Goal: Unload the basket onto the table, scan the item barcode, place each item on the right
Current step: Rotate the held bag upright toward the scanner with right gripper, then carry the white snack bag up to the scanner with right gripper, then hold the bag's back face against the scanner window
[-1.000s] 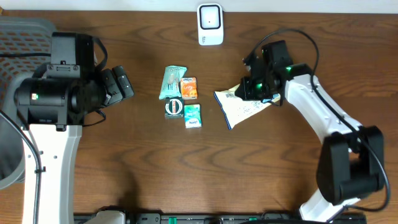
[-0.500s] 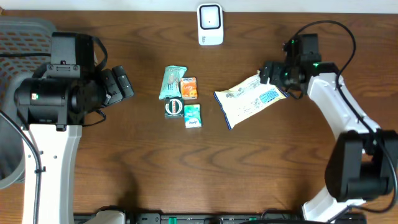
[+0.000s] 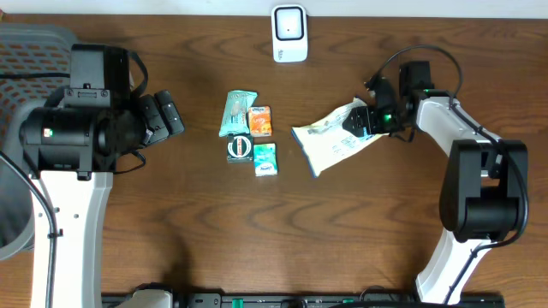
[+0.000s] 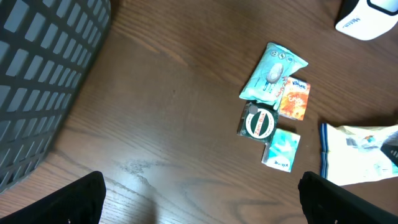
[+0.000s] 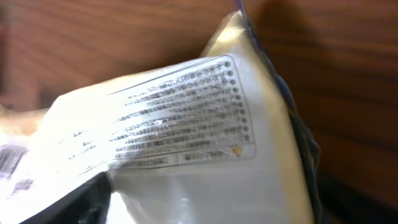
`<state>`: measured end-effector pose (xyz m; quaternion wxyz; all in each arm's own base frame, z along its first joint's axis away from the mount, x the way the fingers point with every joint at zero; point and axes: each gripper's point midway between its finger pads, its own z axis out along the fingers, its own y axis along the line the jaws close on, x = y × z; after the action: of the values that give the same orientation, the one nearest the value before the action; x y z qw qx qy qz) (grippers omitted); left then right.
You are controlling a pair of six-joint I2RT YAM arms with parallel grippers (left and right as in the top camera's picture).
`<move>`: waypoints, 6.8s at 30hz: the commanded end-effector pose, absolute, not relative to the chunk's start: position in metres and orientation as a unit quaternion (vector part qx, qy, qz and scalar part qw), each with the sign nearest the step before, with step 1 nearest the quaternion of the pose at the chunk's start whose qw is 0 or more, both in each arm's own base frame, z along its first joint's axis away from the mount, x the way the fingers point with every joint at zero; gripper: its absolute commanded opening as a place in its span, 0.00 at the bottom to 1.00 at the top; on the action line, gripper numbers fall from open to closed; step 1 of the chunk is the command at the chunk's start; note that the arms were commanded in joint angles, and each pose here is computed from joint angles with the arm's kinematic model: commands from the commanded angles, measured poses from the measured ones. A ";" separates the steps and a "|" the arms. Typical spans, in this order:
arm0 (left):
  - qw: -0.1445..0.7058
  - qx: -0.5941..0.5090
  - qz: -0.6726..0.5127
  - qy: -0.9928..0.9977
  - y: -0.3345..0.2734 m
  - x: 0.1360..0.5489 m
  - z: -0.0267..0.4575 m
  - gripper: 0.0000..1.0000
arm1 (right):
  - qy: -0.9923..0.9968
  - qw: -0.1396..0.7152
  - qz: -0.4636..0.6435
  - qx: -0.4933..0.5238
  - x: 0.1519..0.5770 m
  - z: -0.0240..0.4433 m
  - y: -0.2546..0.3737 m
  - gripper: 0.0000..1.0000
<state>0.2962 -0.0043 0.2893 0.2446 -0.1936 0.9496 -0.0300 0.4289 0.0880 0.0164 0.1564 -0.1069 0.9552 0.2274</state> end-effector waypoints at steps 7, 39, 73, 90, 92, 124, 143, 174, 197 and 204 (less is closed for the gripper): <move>0.247 -0.202 -0.025 0.947 -0.001 0.295 0.291 0.98 | 0.920 0.091 0.341 -0.172 0.386 0.013 0.136 0.01; 0.248 -0.202 -0.026 0.947 -0.001 0.295 0.291 0.97 | 0.927 0.173 0.317 0.106 0.405 0.127 0.032 0.99; 0.247 -0.202 -0.025 0.947 -0.001 0.295 0.291 0.98 | 0.894 0.099 0.264 0.349 0.365 0.000 0.106 0.99; 0.247 -0.202 -0.025 0.947 -0.001 0.295 0.291 0.98 | 0.910 0.102 0.286 0.284 0.378 -0.052 0.138 0.01; 0.247 -0.202 -0.025 0.947 -0.001 0.295 0.291 0.98 | 0.910 0.102 0.301 0.266 0.380 -0.047 0.143 0.01; 0.247 -0.202 -0.025 0.947 -0.001 0.295 0.291 0.98 | 0.956 0.114 0.266 0.049 0.344 -0.006 0.127 0.99; 0.247 -0.202 -0.025 0.947 -0.001 0.295 0.291 0.98 | 0.879 0.089 0.468 0.012 0.347 0.027 0.205 0.01; 0.247 -0.202 -0.025 0.947 -0.001 0.295 0.291 0.98 | 0.715 0.372 0.581 0.109 0.440 0.245 0.147 0.01; 0.247 -0.202 -0.025 0.947 -0.001 0.295 0.291 0.98 | 0.664 0.436 0.593 0.133 0.444 0.279 0.198 0.01; 0.247 -0.202 -0.025 0.947 -0.001 0.295 0.291 0.98 | 0.664 0.435 0.593 0.133 0.443 0.280 0.199 0.01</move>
<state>0.2962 -0.0043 0.2893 0.2446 -0.1936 0.9496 -0.0300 0.4446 0.2013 0.2624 0.4206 0.1346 0.6782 0.5874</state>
